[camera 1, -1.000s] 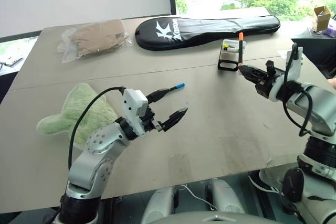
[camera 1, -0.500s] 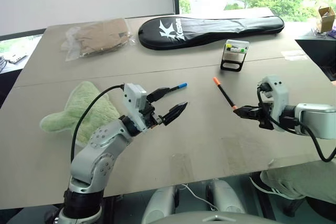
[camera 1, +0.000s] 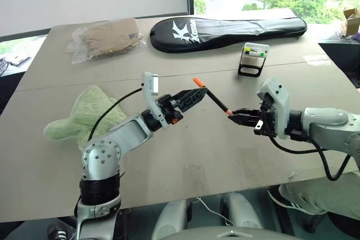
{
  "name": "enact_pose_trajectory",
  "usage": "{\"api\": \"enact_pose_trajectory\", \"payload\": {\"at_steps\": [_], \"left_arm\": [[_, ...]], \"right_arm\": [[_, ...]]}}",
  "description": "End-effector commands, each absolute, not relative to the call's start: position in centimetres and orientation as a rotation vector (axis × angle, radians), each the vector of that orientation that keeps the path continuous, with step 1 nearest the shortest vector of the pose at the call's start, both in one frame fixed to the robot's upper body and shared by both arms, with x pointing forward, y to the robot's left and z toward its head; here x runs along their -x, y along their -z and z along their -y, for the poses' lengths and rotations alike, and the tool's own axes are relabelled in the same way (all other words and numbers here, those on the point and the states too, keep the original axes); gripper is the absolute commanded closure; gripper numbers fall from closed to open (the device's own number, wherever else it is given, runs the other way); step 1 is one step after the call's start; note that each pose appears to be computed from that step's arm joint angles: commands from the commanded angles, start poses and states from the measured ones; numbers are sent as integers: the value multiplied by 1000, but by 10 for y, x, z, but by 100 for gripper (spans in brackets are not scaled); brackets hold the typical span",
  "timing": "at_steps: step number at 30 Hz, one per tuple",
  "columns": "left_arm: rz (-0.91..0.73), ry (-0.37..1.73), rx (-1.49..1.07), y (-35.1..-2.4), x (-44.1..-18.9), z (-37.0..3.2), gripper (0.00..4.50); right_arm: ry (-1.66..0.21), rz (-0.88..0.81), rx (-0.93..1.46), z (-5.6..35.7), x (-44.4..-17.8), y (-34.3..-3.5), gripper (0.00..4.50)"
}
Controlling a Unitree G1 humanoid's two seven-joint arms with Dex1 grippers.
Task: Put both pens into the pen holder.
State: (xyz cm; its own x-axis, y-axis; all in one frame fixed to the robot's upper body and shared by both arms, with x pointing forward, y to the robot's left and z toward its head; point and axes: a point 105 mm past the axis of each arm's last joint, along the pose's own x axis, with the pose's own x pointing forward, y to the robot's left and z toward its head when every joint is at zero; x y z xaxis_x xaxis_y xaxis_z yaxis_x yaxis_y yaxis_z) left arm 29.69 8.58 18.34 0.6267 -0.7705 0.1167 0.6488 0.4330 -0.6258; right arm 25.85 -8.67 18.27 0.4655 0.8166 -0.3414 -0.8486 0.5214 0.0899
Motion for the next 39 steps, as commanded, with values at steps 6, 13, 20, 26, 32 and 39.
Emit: {"api": "enact_pose_trajectory", "payload": {"at_steps": [6, 13, 20, 26, 32, 39], "left_arm": [[-180, 937, 728, -193, -295, -79, 423], [-197, 971, 749, -192, -290, -75, 441], [-116, 964, 462, -195, -294, -77, 450], [-54, 1018, 387, -206, -294, -73, 450], [-62, 1050, 368, -205, -289, -67, 450], [-68, 1107, 246, -198, -279, -56, 450]], "right_arm": [[-1104, -282, 123, 82, -242, -188, 450], [-1130, -261, 124, 78, -241, -190, 450], [-1114, -271, 184, 96, -249, -197, 181], [-1115, -207, 39, 88, -263, -228, 143], [-1129, -204, -21, 65, -271, -237, 143], [-1156, -223, -63, 51, -275, -245, 143]]}}
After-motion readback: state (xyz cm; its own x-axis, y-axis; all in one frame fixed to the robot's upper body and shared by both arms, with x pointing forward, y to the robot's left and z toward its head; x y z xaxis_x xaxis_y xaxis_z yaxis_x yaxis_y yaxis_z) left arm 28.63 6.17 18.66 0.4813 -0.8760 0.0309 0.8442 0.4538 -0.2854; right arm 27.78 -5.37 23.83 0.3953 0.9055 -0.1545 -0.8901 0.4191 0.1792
